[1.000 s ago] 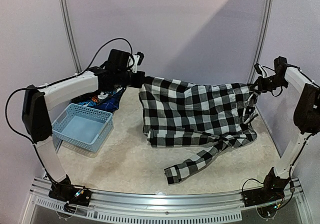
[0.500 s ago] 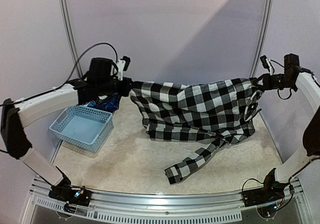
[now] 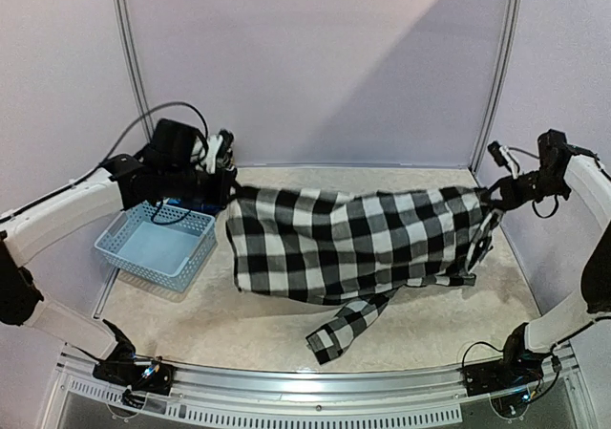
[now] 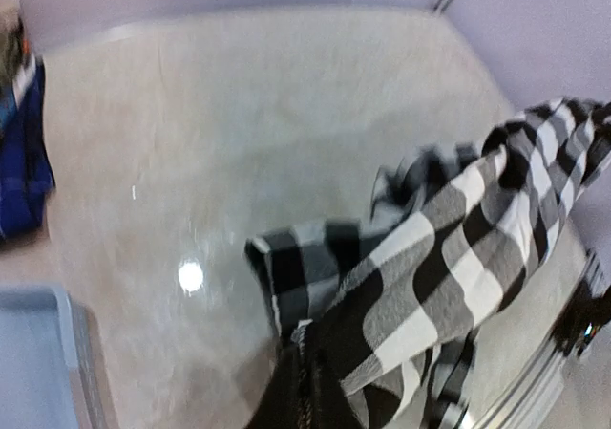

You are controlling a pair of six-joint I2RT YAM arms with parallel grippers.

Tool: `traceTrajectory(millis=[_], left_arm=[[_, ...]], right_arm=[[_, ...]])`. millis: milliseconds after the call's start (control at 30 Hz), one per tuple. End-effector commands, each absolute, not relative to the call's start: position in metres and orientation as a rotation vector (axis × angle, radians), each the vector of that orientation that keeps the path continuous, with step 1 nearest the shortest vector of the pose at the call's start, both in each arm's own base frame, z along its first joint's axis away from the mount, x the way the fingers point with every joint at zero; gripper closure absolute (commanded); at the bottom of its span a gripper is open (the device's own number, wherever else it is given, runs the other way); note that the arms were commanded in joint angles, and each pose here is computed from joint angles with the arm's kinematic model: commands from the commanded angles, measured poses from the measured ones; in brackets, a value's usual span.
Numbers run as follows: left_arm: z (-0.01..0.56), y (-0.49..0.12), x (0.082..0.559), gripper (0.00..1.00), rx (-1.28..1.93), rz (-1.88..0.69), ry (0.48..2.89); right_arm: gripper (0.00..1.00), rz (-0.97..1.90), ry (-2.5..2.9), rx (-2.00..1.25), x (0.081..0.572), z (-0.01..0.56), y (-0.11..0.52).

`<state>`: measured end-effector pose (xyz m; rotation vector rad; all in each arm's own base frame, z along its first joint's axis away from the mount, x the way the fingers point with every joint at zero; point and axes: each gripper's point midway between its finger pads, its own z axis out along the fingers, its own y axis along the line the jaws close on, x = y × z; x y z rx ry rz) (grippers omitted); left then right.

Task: Fold and stack the mixed laundry pile
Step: Flatten out the crumpled shirt at the center of the board.

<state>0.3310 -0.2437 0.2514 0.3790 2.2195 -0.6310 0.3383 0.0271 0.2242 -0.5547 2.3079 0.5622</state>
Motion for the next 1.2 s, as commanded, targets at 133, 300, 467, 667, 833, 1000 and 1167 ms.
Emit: traceTrajectory(millis=[133, 300, 467, 667, 833, 1000, 1167], left_arm=[[0.209, -0.206, 0.303, 0.41, 0.303, -0.463, 2.476], [0.147, -0.233, 0.348, 0.40, 0.277, -0.482, 2.635], [0.089, -0.276, 0.383, 0.42, 0.339, -0.610, 2.733], [0.072, -0.304, 0.382, 0.43, 0.400, -0.800, 2.767], [0.060, -0.301, 0.367, 0.38, 0.440, -0.819, 2.812], [0.044, -0.297, 0.361, 0.38, 0.451, -0.801, 2.848], [0.037, -0.299, 0.362, 0.43, 0.464, -0.797, 2.869]], right_arm=[[1.00, 0.697, 2.649, -0.963, 0.246, 0.140, 0.026], [0.99, 0.707, 2.757, -0.872, 0.264, 0.104, 0.015], [0.99, 0.797, 2.794, -0.796, 0.272, 0.089, 0.017], [0.99, 0.793, 2.781, -0.787, 0.276, 0.094, 0.018], [0.99, 0.808, 2.766, -0.770, 0.278, 0.097, 0.020], [0.99, 0.825, 2.745, -0.749, 0.284, 0.102, 0.022], [0.99, 0.848, 2.729, -0.728, 0.288, 0.107, 0.025]])
